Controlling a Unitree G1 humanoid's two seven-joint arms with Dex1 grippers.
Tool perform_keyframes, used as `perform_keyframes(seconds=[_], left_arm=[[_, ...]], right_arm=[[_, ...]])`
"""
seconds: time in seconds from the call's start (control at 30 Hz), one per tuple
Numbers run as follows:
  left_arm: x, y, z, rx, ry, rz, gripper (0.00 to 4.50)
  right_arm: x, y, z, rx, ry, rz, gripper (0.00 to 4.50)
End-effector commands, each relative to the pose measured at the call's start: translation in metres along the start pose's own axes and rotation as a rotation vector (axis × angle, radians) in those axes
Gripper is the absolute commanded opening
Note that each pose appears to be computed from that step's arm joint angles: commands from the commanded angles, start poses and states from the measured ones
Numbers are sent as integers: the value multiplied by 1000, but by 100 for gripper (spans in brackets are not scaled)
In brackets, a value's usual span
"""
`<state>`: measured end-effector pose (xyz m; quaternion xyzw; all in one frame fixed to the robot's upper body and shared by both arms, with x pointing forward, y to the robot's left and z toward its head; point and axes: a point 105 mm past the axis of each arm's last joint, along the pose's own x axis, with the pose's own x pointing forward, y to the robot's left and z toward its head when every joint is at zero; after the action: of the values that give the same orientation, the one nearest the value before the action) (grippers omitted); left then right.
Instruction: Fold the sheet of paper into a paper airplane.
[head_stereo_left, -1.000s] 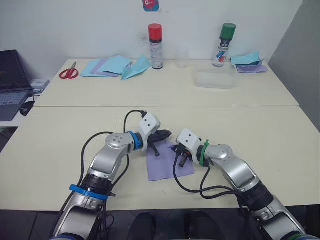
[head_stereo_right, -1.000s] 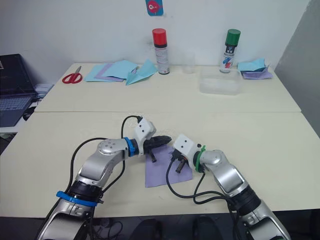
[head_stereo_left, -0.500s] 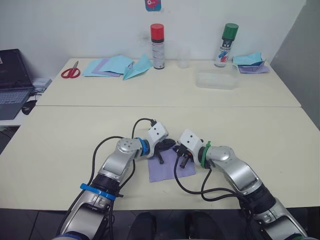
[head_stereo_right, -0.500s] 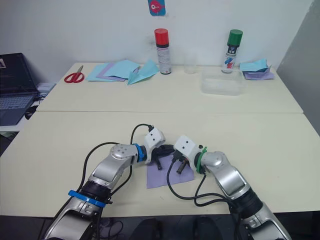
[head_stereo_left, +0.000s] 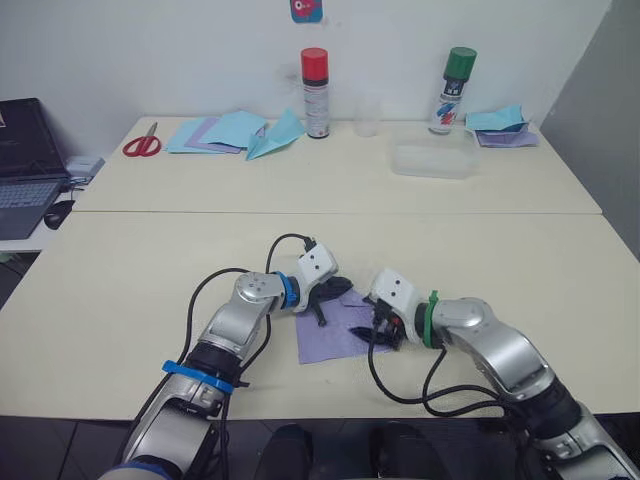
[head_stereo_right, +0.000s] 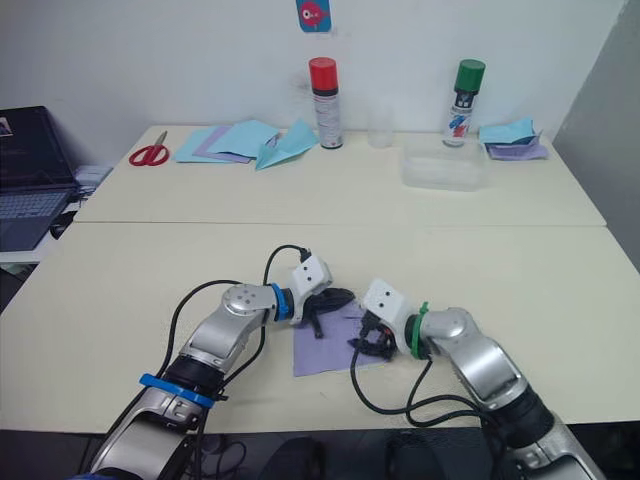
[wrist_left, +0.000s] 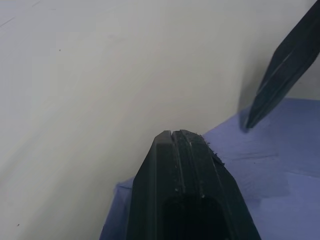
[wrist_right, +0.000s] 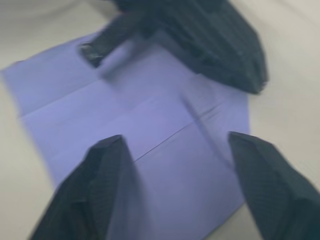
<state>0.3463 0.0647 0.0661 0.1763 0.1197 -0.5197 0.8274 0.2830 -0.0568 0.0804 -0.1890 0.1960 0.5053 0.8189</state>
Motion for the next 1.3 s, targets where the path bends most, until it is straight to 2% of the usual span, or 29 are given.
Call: perform_keyframes(seconds=[0.03,0.13,0.2,0.37,0.4,0.57,0.7,0.9,1.07,1.2,1.3], left_arm=[[4,-9,-20,-15,72,-36,0],[4,-8,-20,-9,69,-40,0],[4,-8,-20,-6,69,-44,0],[5,-7,-19,2,69,-49,0],[5,-8,-19,3,69,-50,0],[7,-8,-18,4,67,-54,0],[8,-9,-18,7,69,-59,0],[9,-9,-19,10,72,-62,0],[8,-10,-21,9,74,-64,0],[7,-10,-22,9,75,-66,0],[7,-10,-22,10,76,-65,0]], right_arm=[[-15,-15,24,-1,-104,-48,347],[-19,-37,33,45,-167,-136,283],[-18,-43,34,72,-182,-163,216],[2,-38,29,88,-159,-159,22],[6,-35,28,78,-151,-152,1],[18,-23,13,53,-84,-115,1],[20,-23,-4,45,-13,-128,1],[6,-39,-23,89,32,-201,1],[-7,-32,-34,94,63,-178,1],[-15,-25,-38,83,72,-159,1],[-16,-26,-29,63,32,-164,1]])
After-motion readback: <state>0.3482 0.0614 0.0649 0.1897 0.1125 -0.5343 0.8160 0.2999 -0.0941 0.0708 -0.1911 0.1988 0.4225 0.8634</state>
